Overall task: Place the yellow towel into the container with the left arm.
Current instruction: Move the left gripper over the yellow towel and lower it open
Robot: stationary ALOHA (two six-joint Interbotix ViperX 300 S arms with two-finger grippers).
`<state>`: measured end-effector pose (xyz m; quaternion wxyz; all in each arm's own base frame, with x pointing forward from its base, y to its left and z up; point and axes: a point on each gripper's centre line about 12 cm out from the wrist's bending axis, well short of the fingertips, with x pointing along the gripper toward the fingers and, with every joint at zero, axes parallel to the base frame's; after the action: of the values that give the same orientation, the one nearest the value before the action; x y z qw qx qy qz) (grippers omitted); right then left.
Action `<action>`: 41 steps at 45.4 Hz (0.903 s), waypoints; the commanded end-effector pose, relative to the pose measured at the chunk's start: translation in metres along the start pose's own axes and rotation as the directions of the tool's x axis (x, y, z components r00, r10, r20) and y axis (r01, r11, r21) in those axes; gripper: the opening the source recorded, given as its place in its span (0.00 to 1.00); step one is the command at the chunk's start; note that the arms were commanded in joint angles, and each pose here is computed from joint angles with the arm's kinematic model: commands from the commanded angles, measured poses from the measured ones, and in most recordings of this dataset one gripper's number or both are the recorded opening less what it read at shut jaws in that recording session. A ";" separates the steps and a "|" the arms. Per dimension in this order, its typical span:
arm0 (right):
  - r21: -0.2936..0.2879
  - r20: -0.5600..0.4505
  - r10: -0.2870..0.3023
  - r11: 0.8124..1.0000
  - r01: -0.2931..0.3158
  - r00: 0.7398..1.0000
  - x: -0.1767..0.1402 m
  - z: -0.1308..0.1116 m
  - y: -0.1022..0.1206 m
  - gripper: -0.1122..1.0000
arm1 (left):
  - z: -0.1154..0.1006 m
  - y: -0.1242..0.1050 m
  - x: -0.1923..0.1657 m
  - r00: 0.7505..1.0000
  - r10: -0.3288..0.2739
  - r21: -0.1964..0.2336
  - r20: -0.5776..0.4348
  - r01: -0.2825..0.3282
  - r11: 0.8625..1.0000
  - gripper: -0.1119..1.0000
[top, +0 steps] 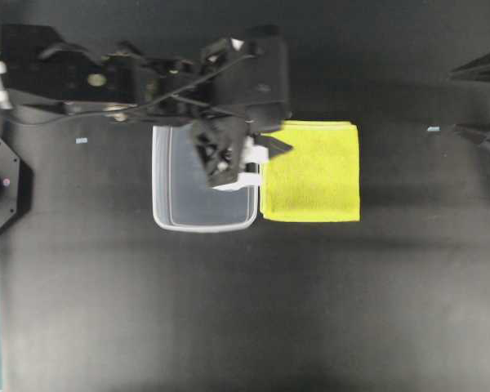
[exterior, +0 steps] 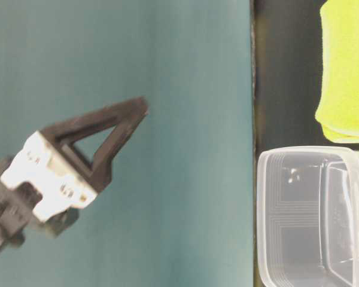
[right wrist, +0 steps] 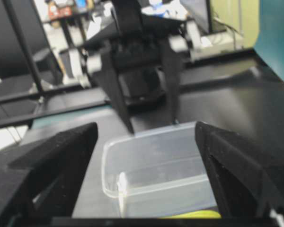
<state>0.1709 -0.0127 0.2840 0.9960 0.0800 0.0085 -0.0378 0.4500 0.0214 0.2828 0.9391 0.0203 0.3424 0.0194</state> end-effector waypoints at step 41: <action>0.014 0.018 0.002 1.000 -0.003 1.000 -0.016 0.012 0.002 0.82 | -0.082 -0.008 0.181 0.917 -0.013 0.112 -0.399 0.062 0.992 0.92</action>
<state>0.1548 -0.0111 0.2885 0.9957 0.0846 0.0084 -0.0367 0.5347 0.0283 0.1065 0.8462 0.0625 0.5290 -0.0124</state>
